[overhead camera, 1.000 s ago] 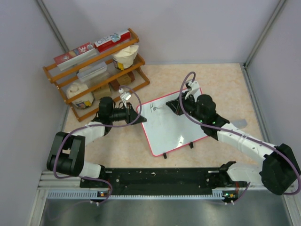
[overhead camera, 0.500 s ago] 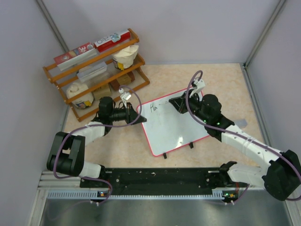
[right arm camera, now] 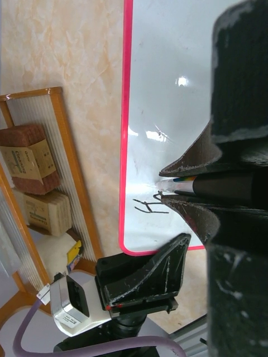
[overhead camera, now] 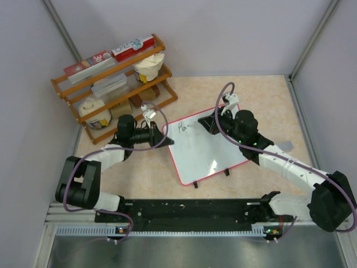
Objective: Write a sentence on the whiteboard
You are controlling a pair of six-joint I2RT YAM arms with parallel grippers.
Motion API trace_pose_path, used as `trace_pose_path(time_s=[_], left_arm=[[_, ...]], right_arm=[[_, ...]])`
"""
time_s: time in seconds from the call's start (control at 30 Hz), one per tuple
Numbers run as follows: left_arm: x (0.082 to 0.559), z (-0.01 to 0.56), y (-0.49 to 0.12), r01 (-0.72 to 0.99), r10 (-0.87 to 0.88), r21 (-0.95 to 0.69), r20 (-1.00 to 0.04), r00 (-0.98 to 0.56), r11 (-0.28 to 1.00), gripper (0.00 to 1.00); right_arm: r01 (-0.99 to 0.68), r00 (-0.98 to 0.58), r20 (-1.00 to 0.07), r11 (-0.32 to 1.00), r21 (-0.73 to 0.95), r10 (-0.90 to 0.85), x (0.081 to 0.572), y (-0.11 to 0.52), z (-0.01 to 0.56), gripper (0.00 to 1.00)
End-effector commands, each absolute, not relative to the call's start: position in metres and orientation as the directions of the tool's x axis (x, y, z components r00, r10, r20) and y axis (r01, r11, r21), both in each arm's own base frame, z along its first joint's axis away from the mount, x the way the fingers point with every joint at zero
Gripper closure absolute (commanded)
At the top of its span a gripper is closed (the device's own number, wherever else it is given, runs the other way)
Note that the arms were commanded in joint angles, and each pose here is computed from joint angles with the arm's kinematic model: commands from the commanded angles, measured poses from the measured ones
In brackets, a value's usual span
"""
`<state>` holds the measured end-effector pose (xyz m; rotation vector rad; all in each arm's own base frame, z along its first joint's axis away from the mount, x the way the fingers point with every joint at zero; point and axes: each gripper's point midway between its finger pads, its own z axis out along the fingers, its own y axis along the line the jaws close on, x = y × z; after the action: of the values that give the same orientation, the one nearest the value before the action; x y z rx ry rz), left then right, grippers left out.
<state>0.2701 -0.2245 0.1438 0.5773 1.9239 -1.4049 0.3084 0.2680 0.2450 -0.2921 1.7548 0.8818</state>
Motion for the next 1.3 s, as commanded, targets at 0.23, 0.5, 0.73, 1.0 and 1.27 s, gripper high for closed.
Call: trace_pose_path(time_s=[0.23,0.5,0.73,1.0,1.27], left_arm=[[0.277,0.136,-0.226,0.750,0.005,-0.565,-0.798,-0.603,0.345,1.00],[0.277,0.135,-0.226,0.749,0.005,-0.564,-0.798,-0.603,0.349,1.00],[0.277,0.134,-0.226,0.748,0.007,-0.564,-0.797,-0.604,0.350,1.00],[0.277,0.133,-0.226,0.746,0.008,-0.564,-0.796,-0.605,0.353,1.00],[0.277,0.134,-0.226,0.748,0.009,-0.562,-0.798,-0.603,0.353,1.00]], right_arm=[[-0.580,-0.348,-0.907,0.705,0.408,0.238,0.316,0.266,0.248,1.00],[-0.584,-0.370,-0.904,0.704,0.405,0.213,0.308,0.263,0.236,1.00],[-0.589,-0.387,-0.902,0.701,0.402,0.192,0.300,0.261,0.226,1.00],[-0.599,-0.402,-0.898,0.691,0.404,0.177,0.290,0.257,0.220,1.00],[-0.614,-0.386,-0.901,0.673,0.411,0.198,0.285,0.258,0.235,1.00]])
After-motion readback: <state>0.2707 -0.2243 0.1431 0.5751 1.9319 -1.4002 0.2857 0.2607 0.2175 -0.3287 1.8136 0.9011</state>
